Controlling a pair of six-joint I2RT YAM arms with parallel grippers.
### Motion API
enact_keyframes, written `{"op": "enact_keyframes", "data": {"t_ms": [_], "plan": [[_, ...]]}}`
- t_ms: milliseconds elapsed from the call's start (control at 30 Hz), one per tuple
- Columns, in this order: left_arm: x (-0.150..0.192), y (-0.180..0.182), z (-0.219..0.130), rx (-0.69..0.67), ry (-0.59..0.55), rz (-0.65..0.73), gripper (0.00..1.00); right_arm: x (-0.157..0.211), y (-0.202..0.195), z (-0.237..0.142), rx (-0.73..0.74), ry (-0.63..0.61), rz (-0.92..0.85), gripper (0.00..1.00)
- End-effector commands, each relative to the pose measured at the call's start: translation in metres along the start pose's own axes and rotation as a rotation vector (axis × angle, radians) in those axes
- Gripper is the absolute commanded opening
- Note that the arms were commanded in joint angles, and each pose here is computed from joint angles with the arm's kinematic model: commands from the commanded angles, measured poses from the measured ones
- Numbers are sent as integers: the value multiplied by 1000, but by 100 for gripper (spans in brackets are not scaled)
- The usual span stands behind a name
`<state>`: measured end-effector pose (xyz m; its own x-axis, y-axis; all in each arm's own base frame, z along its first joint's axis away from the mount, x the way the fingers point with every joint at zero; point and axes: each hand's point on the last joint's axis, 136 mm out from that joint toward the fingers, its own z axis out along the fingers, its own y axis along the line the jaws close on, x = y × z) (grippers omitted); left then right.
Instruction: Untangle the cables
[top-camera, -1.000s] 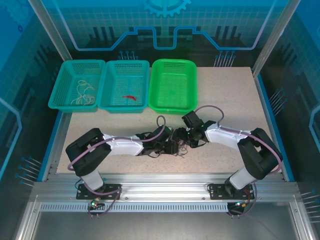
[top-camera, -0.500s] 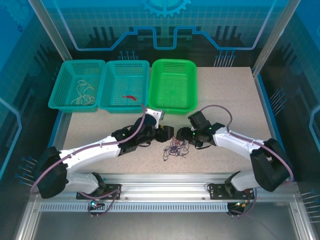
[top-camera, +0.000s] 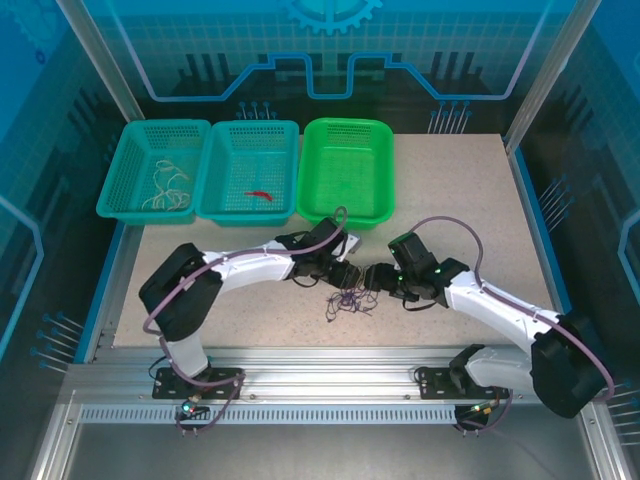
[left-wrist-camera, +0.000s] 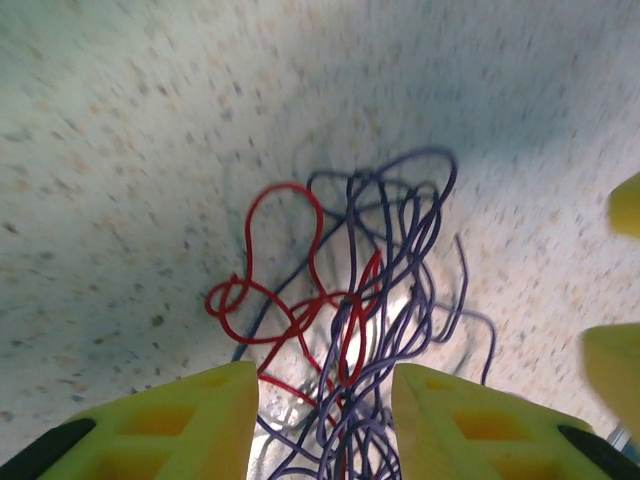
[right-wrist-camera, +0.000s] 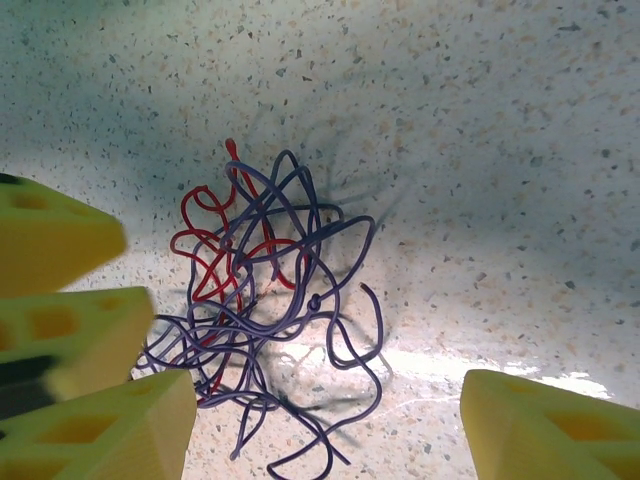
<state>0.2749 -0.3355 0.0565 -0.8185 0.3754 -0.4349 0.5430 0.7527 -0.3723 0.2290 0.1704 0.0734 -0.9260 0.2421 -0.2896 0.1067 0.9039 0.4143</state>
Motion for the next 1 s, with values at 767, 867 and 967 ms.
{"op": "enact_keyframes", "data": {"t_ms": [767,867,967], "plan": [[-11,-10,-20,84,-134,-31,0,18,40,47,6,47,-248,69],[-13,-14,-28,113,-174,-64,0,21,34,58,44,72,-257,43],[-14,-9,-36,96,-202,-84,7,23,20,63,97,77,-234,19]]}}
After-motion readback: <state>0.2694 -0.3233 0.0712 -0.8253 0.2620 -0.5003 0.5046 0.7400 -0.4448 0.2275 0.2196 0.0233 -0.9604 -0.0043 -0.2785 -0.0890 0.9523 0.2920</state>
